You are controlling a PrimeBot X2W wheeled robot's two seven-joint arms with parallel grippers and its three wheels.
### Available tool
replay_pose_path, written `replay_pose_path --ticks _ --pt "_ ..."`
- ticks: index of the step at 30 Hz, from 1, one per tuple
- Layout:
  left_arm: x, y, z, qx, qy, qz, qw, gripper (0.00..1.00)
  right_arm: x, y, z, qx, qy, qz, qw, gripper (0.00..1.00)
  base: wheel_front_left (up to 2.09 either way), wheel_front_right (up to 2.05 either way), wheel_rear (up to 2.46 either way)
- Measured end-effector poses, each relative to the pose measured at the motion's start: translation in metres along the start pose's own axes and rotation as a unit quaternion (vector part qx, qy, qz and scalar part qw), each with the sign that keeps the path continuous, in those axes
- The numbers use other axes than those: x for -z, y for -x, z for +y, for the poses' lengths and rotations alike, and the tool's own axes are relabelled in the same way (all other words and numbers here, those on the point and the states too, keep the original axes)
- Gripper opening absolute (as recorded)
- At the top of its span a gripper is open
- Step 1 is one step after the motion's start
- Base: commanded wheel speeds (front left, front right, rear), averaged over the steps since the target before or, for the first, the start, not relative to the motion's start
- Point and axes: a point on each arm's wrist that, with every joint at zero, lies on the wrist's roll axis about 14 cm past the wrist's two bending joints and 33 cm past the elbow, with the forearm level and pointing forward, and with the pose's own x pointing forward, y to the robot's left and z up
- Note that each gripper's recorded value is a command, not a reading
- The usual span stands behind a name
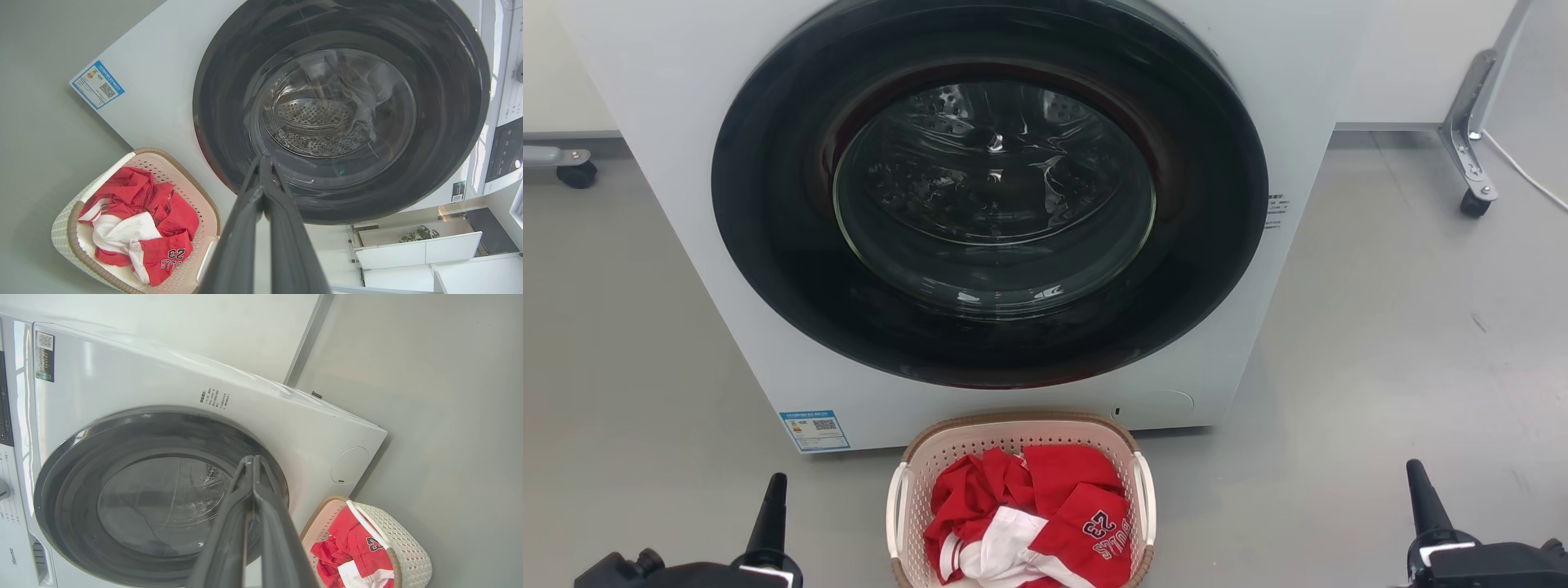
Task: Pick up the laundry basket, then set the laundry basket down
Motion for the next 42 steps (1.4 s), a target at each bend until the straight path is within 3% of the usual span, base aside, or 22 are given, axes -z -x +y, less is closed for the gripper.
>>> replay_pose_path --ticks 12,23,42 --pt "-0.006 -0.008 -0.008 0.022 0.095 0.000 0.995 0.00 -0.009 -0.006 0.004 -0.015 -0.092 -0.005 0.996 0.00 0.00 0.00 0.00" --pt "-0.011 -0.013 -0.011 0.038 0.180 -0.004 0.983 0.00 -0.018 -0.008 0.003 -0.029 -0.178 -0.012 0.984 0.00 0.00 0.00 0.00" --pt "-0.011 -0.014 -0.015 0.043 0.189 -0.004 0.981 0.00 -0.019 -0.011 0.008 -0.037 -0.180 -0.013 0.983 0.00 0.00 0.00 0.00"
